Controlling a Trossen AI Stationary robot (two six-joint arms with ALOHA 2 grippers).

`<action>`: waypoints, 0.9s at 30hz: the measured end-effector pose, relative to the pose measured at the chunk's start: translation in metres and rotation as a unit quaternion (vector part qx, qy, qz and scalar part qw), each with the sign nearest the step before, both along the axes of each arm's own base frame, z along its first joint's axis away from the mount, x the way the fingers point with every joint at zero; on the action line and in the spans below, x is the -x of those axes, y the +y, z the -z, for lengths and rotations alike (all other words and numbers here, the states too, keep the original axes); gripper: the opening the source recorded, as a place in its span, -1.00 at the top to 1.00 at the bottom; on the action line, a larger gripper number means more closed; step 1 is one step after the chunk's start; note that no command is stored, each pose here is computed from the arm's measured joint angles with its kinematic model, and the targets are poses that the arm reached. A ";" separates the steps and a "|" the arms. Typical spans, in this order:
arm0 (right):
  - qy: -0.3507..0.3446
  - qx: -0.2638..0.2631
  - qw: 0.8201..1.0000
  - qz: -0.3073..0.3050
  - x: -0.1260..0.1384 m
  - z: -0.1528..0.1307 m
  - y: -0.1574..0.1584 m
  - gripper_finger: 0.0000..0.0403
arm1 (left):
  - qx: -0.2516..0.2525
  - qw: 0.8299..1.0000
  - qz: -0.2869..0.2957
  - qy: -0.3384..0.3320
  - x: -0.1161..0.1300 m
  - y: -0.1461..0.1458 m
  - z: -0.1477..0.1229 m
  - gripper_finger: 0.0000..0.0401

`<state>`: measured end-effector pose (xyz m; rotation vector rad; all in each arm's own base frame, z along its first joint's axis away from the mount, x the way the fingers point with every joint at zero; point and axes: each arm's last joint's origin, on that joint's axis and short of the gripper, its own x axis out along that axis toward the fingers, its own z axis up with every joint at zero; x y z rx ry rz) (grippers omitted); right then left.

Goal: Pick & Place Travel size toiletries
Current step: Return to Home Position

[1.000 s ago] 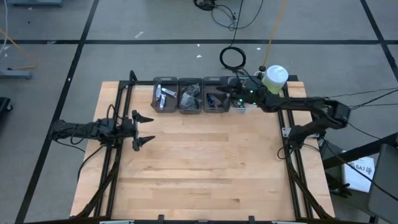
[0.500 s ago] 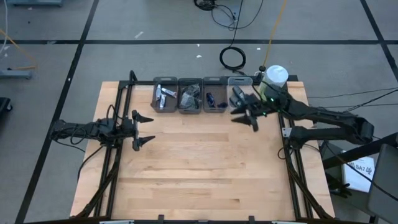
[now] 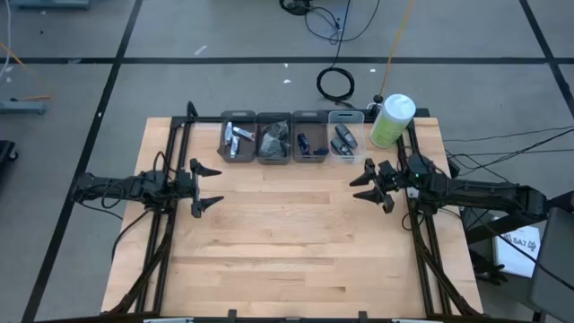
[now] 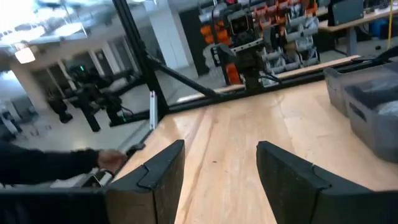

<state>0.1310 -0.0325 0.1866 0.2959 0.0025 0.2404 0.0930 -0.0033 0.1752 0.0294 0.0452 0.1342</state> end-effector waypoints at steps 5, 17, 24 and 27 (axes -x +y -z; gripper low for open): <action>-0.076 -0.050 0.996 -0.013 0.007 -0.004 0.003 0.05 | 0.000 1.000 -0.001 0.000 0.000 0.000 0.000 -0.97; -0.202 0.058 0.942 -0.262 0.038 -0.038 0.026 0.05 | 0.000 1.000 0.004 0.000 0.000 0.000 0.000 -0.97; -0.177 0.051 0.942 -0.280 0.053 -0.042 0.025 0.06 | 0.000 1.000 0.005 -0.001 0.000 0.000 0.000 -0.97; -0.188 0.057 0.945 -0.263 0.060 -0.045 0.025 0.05 | 0.000 1.000 0.005 -0.001 0.000 0.000 0.000 -0.97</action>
